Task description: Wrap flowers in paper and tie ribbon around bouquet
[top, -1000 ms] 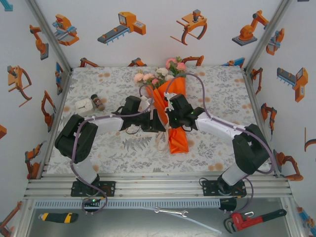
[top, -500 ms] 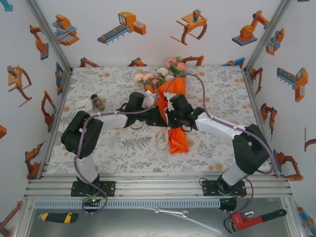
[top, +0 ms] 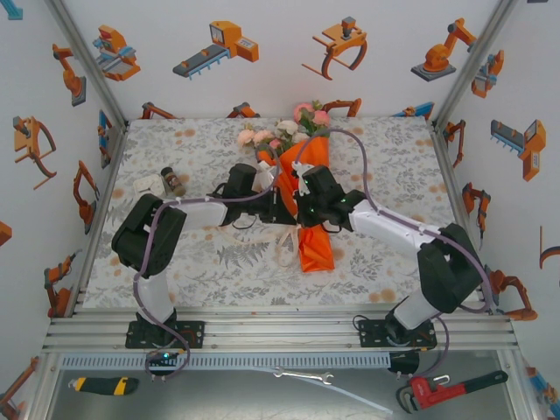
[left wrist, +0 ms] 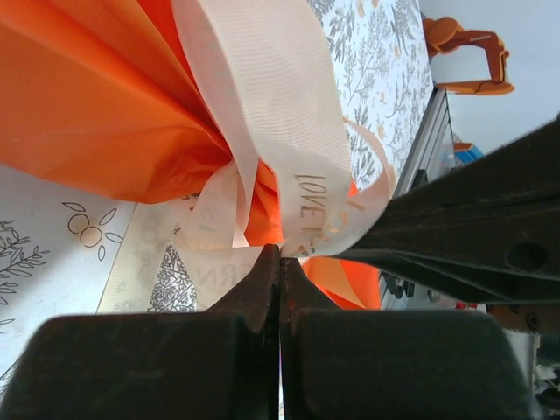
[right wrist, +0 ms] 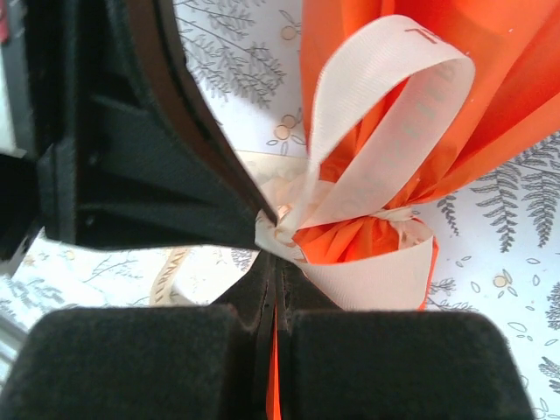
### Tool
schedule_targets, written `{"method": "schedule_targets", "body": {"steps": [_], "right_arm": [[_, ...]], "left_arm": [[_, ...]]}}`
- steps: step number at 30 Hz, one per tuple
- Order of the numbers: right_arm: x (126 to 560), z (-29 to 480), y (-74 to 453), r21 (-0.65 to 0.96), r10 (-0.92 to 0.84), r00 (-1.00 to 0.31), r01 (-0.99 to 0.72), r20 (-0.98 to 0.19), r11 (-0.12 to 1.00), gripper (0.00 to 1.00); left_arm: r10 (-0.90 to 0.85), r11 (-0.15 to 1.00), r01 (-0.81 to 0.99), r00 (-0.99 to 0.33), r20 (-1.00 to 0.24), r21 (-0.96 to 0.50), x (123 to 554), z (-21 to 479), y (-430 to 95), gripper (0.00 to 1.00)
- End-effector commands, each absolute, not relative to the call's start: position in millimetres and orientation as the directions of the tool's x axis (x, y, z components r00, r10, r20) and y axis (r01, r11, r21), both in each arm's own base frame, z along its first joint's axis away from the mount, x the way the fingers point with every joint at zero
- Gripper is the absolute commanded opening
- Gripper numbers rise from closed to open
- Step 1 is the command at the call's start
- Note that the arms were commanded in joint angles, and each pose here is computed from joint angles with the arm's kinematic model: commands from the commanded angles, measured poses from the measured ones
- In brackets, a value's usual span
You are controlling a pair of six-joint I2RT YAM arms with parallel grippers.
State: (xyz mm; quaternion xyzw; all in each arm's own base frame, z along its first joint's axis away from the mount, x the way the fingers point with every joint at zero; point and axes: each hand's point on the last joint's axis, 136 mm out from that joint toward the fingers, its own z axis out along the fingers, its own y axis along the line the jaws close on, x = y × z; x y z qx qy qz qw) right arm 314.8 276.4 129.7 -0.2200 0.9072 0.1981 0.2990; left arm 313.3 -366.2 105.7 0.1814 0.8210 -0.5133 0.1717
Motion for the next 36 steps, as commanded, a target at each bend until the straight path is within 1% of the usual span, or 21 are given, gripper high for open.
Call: {"method": "schedule_targets", "body": {"steps": [1,3,5,9,14,16,19,21,24,27,31,34,36], "right_arm": [[291.5,144.4,275.3,0.331,-0.221,-0.762,-0.497,-0.609,0.802,0.00],[275.2,144.1,279.2,0.401,-0.189,-0.789,-0.484,-0.585,0.778,0.00],[260.4,140.0,280.6,0.434,-0.180,-0.809,-0.471,-0.560,0.768,0.00],[235.3,124.4,280.6,0.444,-0.208,-0.827,-0.472,-0.522,0.762,0.00],[224.0,105.0,273.0,0.433,-0.231,-0.850,-0.453,-0.473,0.780,0.00],[226.7,103.9,269.3,0.411,-0.230,-0.845,-0.450,-0.483,0.793,0.00],[242.4,112.6,262.5,0.353,-0.199,-0.817,-0.435,-0.541,0.828,0.00],[254.2,124.3,261.6,0.326,-0.178,-0.793,-0.429,-0.583,0.842,0.00],[266.8,135.2,261.4,0.306,-0.157,-0.772,-0.418,-0.615,0.856,0.00],[275.4,138.4,259.4,0.299,-0.142,-0.770,-0.401,-0.623,0.866,0.00],[280.2,134.5,260.9,0.306,-0.132,-0.781,-0.387,-0.611,0.870,0.00],[277.9,128.2,263.1,0.314,-0.142,-0.795,-0.388,-0.590,0.866,0.00],[276.4,124.5,258.9,0.304,-0.142,-0.800,-0.377,-0.583,0.875,0.00]], "left_arm": [[0.027,0.407,0.500,-0.843,-0.537,-0.764,340.5,142.0,-360.4,0.00],[0.020,0.409,0.508,-0.836,-0.549,-0.758,345.2,147.3,-360.6,0.00],[0.025,0.410,0.510,-0.835,-0.550,-0.756,347.3,148.0,-362.3,0.00],[0.023,0.408,0.499,-0.843,-0.538,-0.765,348.2,143.6,-364.1,0.00],[0.028,0.420,0.491,-0.848,-0.530,-0.763,345.8,136.6,-362.8,0.00],[0.034,0.416,0.496,-0.846,-0.532,-0.762,344.4,135.8,-362.8,0.00],[0.048,0.387,0.524,-0.833,-0.551,-0.759,336.1,138.3,-364.8,0.00],[0.063,0.356,0.543,-0.826,-0.560,-0.760,329.8,145.9,-367.7,0.02],[0.093,0.349,0.572,-0.810,-0.579,-0.743,321.1,153.6,-368.0,0.04],[0.118,0.374,0.590,-0.796,-0.594,-0.716,315.3,154.7,-363.1,0.06],[0.139,0.357,0.612,-0.782,-0.607,-0.706,304.9,160.7,-361.8,0.08],[0.174,0.416,0.602,-0.788,-0.591,-0.681,305.0,146.9,-360.1,0.10],[0.209,0.408,0.623,-0.775,-0.596,-0.667,299.4,142.6,-364.5,0.10]]}}
